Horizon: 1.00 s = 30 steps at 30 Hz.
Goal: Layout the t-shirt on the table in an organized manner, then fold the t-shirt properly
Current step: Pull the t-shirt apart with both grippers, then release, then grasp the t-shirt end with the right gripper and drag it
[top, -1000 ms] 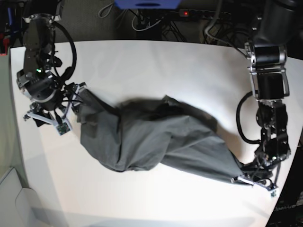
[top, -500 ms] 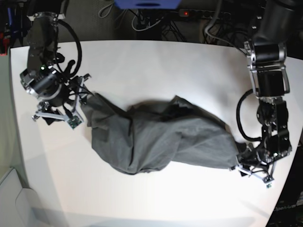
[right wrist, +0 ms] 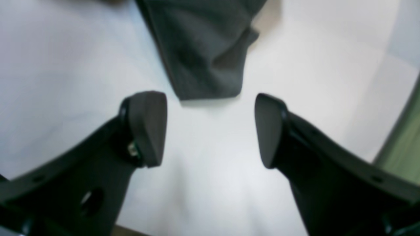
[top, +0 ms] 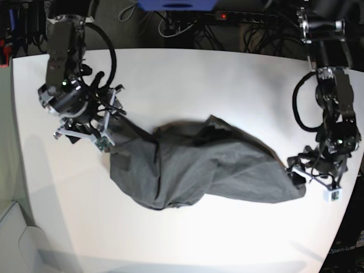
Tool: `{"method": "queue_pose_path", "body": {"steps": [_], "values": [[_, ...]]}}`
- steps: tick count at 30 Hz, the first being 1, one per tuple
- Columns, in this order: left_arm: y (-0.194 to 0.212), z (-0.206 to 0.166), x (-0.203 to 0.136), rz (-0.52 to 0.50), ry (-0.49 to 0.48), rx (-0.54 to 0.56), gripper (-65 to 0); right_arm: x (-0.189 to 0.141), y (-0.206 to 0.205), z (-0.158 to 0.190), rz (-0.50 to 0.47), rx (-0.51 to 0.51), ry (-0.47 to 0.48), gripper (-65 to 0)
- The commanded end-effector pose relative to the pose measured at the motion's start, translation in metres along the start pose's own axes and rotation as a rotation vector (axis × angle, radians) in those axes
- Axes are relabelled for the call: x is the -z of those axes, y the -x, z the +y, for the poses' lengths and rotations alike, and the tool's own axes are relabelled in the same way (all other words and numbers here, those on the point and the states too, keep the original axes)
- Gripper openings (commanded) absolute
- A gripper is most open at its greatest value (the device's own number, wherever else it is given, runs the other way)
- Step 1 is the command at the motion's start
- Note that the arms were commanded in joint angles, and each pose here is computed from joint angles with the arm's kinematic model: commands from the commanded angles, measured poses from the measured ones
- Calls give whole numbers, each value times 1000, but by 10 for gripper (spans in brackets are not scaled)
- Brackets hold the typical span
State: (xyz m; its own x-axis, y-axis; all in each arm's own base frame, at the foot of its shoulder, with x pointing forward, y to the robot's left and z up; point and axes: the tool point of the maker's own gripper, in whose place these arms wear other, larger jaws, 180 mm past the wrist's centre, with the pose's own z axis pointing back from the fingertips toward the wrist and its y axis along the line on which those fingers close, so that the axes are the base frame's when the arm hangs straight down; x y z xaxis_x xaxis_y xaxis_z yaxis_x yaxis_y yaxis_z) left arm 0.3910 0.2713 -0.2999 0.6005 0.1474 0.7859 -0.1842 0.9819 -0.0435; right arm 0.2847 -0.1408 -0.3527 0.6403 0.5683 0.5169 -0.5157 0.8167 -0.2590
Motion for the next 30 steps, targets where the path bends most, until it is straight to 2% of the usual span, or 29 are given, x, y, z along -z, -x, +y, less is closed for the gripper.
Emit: {"method": "queue_pose_path", "body": {"steps": [1,11,22,26,28,30], "values": [[-24,6,-10,-79,-6,-4,-176,-2,-18,-4,-75,-2,4,-223],[32,51,-43,-27,-105,-35,-177,37,-1,16,-79,63,-104,-224],[73,87,-60,42,-189,-80,-177,61,-6,26,-170,121,-169,-233],[87,92,-63,73,-201,-80,-177,70,-8,21,-163,132,-178,-299],[91,96,-66,80,-212,-84,-177,73,-8,14,-156,127,-171,-362],[95,104,-70,85,-229,-90,-177,76,-10,10,-155,128,-169,-452]]}}
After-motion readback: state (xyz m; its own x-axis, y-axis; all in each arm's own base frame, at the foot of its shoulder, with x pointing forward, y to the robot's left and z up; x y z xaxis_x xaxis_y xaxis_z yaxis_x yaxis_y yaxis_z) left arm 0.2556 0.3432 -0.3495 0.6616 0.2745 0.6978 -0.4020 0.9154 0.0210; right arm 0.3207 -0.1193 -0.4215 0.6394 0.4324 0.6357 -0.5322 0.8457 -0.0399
